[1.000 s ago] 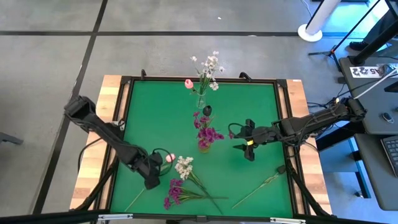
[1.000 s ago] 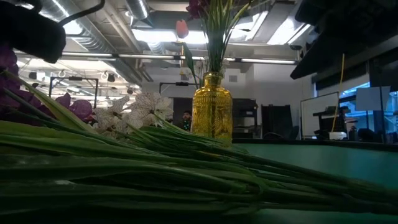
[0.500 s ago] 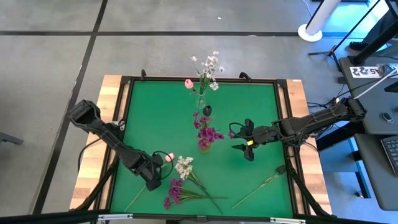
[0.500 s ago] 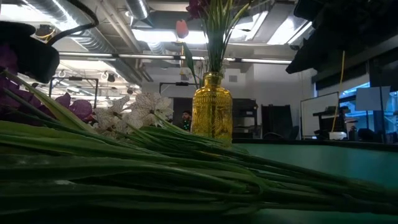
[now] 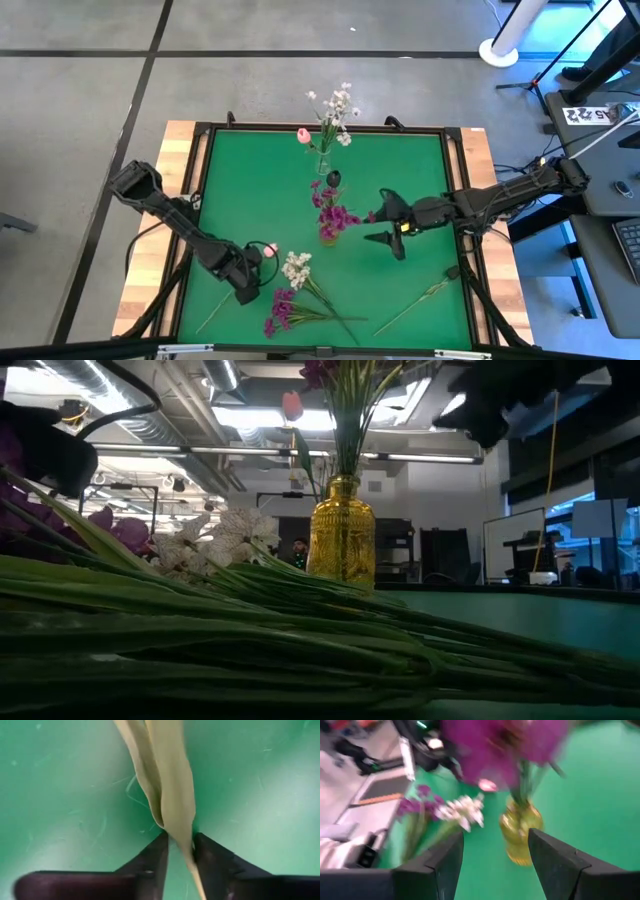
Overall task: Sort flowers into vase by color
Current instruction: Put the pink flower into the transparent vase
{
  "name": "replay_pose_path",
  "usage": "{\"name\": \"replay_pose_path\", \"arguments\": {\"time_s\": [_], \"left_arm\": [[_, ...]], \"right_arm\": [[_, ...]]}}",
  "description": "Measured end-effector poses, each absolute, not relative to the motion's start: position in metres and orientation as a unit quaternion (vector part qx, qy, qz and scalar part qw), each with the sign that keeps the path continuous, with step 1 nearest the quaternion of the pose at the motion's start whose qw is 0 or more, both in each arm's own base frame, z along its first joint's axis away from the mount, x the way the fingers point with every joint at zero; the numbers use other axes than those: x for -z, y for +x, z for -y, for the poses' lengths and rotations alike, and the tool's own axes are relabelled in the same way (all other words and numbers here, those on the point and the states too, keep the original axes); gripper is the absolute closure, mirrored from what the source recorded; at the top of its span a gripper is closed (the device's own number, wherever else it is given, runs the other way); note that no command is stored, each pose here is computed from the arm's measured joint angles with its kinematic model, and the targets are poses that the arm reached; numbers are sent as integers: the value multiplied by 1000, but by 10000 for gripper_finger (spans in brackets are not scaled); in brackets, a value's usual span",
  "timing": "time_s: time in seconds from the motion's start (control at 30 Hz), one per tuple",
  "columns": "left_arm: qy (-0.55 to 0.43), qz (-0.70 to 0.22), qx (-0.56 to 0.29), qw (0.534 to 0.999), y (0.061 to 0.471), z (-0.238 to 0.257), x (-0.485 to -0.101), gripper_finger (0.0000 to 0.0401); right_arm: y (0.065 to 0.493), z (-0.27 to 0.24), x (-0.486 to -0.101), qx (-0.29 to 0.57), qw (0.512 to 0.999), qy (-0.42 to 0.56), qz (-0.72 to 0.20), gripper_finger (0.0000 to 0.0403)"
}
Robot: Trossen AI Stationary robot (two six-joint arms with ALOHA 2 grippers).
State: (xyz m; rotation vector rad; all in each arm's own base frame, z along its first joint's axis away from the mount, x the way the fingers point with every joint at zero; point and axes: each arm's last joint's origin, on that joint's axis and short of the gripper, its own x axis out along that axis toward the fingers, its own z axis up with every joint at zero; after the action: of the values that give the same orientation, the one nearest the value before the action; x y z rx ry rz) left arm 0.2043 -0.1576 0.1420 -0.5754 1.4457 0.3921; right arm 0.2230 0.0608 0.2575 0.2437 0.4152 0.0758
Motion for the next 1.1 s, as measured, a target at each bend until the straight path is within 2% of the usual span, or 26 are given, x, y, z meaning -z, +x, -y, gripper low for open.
{"name": "replay_pose_path", "arguments": {"time_s": [0.2,0.37,0.57,0.73,0.93,1.1], "left_arm": [[-247,-654,-177,693,207,150,-142,388],[-203,-638,-196,716,212,142,-154,389],[-116,-583,-251,764,215,133,-205,388],[-56,-502,-302,809,205,119,-261,388],[-32,-333,-341,878,185,97,-312,388],[-10,-183,-382,906,167,80,-343,387]], "right_arm": [[226,-62,-267,-64,980,100,-158,182],[227,-62,-269,-67,983,86,-146,182],[227,-62,-269,-67,983,86,-146,182],[227,-62,-269,-67,983,86,-146,182],[227,-60,-270,-40,987,65,-138,182],[227,-57,-271,15,992,21,-126,182]]}}
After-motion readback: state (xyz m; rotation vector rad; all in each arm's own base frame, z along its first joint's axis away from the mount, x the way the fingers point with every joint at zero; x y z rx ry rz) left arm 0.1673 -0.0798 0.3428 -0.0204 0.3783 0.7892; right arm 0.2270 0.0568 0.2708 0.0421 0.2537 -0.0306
